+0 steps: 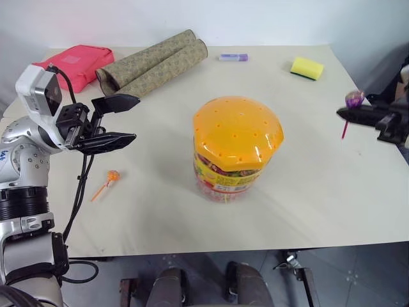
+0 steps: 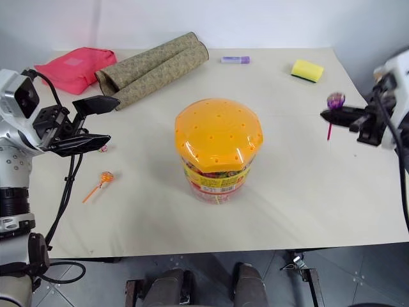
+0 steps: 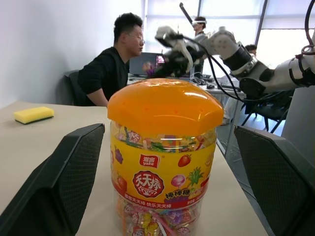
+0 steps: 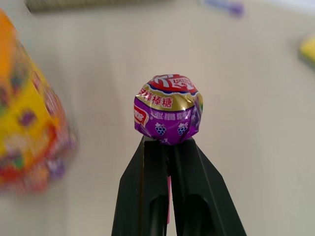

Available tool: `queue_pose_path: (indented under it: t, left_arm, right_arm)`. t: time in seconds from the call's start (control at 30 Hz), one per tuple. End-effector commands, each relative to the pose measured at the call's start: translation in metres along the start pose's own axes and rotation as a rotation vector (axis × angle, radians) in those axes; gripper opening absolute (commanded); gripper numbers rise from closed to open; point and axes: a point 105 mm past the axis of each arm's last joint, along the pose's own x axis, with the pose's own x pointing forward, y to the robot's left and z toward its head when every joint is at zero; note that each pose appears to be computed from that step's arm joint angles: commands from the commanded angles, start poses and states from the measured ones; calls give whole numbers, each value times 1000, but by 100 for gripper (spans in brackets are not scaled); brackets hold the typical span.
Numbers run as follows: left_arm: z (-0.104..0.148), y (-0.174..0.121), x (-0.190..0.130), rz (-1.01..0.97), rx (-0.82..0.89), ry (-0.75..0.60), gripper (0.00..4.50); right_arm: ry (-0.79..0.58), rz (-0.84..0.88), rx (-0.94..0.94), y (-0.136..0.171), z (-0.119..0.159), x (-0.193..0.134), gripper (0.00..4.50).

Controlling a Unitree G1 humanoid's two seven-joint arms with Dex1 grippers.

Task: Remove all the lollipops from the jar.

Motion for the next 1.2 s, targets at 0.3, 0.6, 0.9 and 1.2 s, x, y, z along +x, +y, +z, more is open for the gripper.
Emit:
queue_pose_path:
  t: [0.3,0.6,0.9,1.2]
  left_arm:
    - [-8,-1,-11,40,5,121,450]
    - [-13,-3,-18,76,12,174,450]
    - [-18,2,-24,165,2,225,450]
    - [-23,13,-28,275,12,258,450]
  right_arm:
    - [171,-84,58,-17,-76,24,2]
    - [236,-134,88,-37,-103,35,2]
    - [217,-138,91,-40,-99,33,215]
    - [129,-97,38,-28,-73,11,448]
